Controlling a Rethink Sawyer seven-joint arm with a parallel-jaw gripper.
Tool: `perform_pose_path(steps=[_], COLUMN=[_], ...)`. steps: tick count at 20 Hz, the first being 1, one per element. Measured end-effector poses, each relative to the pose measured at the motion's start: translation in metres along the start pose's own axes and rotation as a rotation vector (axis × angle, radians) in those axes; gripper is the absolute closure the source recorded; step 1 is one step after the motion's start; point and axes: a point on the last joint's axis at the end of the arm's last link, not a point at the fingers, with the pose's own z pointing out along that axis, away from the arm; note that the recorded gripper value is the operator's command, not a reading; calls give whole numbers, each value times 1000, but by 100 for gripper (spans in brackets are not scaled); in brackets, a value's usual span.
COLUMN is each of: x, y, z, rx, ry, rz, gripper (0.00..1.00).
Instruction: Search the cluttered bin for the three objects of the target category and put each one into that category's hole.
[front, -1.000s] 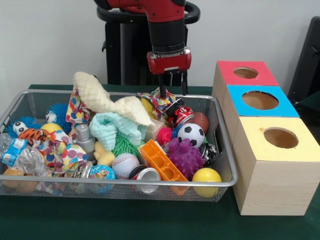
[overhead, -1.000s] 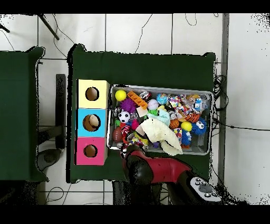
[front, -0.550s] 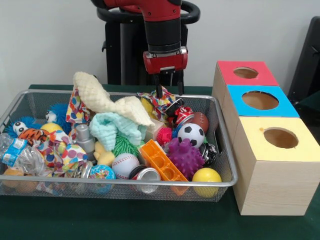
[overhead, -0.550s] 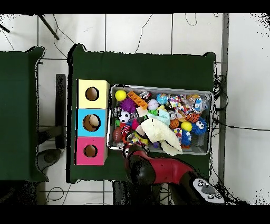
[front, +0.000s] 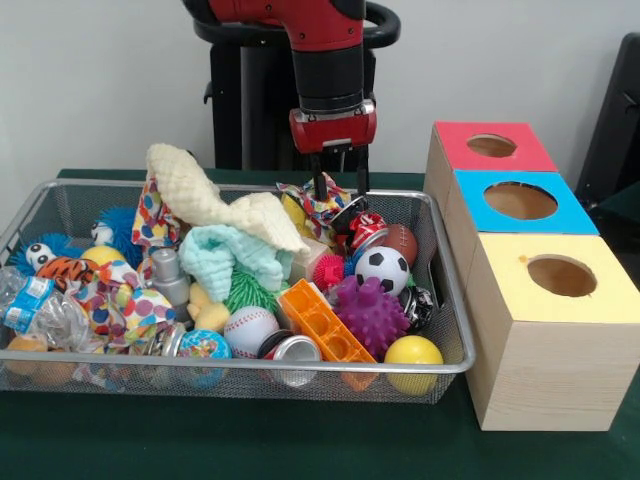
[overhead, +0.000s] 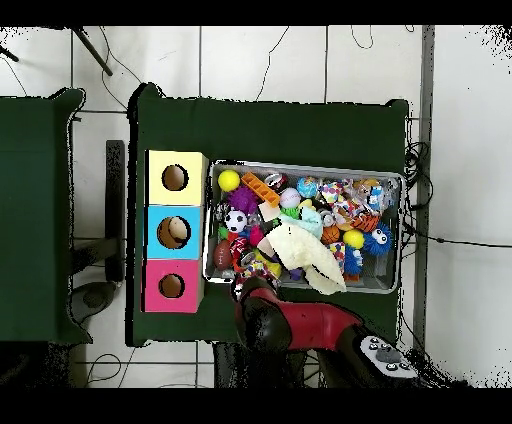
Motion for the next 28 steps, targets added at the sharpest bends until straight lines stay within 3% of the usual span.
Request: perform_pose_path(steps=[13,25,26,28], x=[6,4,4,4], y=[-4,-8,-8,-8], z=[15,17,17,17], rx=[7,11,12,13], ry=[-25,-29,-29,-29], rz=[18,20,21,21], gripper=[0,0,100,100])
